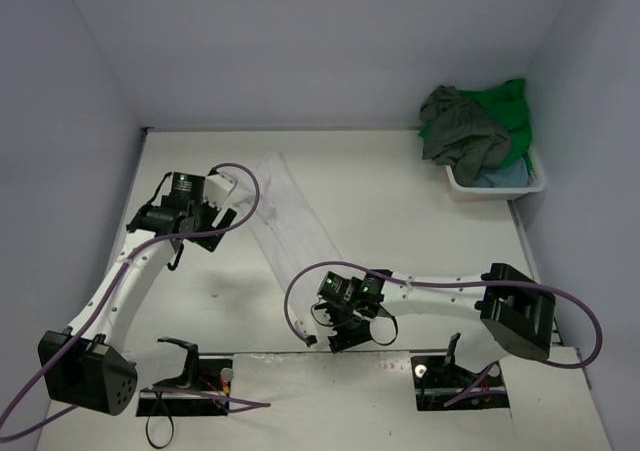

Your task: Fold and stack the t-shirts

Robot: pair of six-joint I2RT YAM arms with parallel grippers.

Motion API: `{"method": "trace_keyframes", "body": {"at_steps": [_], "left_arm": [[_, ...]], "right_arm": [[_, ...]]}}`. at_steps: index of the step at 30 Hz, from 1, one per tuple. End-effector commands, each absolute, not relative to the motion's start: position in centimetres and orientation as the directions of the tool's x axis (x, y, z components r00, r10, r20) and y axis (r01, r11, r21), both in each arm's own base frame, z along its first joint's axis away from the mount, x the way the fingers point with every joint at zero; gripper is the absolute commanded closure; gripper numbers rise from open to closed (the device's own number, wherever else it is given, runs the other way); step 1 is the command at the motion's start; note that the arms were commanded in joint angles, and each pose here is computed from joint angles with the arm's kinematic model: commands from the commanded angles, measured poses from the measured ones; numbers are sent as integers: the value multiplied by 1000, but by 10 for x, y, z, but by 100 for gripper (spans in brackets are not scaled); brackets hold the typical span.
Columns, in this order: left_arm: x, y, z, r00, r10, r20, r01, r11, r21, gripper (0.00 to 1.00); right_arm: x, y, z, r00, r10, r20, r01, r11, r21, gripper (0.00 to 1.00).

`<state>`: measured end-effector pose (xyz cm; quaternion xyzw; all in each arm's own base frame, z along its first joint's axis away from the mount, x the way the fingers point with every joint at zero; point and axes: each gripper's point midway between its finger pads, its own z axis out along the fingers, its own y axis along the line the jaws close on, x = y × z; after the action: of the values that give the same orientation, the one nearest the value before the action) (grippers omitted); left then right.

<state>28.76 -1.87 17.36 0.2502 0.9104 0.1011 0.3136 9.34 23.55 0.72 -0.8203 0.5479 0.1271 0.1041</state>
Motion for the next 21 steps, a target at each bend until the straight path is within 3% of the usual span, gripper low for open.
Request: {"method": "trace_keyframes", "body": {"at_steps": [1,21], "left_arm": [[302,-21,191,-631,508,-586,364,861,355,17],[294,-22,191,-630,488,-603,355,873,335,17]], "right_arm": [[94,256,18,374,-850,-371,-922,-384,-48,44],[109,267,45,365,-836,-410,-931,-330,-157,44]]}}
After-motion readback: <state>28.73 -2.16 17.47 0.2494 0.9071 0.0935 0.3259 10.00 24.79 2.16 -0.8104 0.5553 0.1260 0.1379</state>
